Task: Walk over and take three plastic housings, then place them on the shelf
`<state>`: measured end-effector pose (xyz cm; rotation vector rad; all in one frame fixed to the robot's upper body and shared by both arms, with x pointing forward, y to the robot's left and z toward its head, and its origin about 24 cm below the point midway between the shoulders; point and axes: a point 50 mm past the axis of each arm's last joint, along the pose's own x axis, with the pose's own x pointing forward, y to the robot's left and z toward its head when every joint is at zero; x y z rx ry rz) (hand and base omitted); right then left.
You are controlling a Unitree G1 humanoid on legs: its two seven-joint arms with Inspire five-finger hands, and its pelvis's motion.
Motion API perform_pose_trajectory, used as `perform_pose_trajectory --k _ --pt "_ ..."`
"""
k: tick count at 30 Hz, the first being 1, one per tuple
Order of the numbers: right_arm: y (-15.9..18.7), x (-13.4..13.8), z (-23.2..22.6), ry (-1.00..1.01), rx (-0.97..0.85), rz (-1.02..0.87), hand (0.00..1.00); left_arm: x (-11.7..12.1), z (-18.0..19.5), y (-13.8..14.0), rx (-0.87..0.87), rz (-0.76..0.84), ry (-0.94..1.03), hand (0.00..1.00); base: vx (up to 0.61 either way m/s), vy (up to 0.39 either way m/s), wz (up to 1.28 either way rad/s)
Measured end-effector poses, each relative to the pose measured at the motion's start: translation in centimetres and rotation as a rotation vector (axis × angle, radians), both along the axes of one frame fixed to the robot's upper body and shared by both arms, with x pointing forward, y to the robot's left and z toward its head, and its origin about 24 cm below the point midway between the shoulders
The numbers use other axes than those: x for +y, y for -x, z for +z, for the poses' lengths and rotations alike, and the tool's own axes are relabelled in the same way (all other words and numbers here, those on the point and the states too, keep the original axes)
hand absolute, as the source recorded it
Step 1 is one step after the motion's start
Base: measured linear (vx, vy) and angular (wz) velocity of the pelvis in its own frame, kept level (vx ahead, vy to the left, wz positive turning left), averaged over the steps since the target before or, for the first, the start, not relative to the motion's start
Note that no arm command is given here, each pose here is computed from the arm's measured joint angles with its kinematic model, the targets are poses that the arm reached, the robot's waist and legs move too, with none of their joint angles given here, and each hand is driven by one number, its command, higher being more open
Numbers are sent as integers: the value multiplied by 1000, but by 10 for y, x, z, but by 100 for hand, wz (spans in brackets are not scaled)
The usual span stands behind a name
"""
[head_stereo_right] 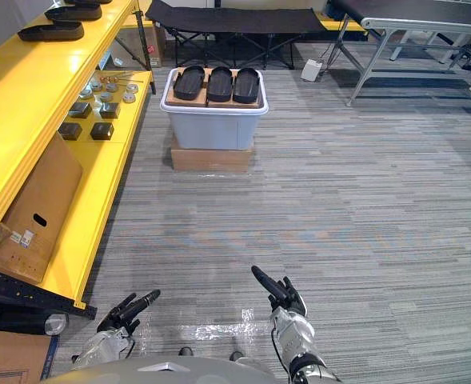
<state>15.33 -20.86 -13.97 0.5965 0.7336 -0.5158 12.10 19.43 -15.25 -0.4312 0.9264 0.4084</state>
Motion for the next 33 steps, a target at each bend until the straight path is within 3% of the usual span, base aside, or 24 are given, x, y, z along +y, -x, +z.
perform_pose_trajectory --k 7,14,20,33 --pt "-2 -2 7 9 -79 -51 100 -7 6 -1 -68 8 0 100 -15 -4 0" --pt "-21 11 19 50 -161 77 100 -18 13 -8 -128 -24 24 100 -2 9 -5" --pt "-5 34 19 5 -186 146 100 -28 20 -17 -166 -133 -4 100 79 34 27" --pt "12 22 15 16 -167 113 100 -44 20 -18 -196 -92 72 100 372 -119 27"
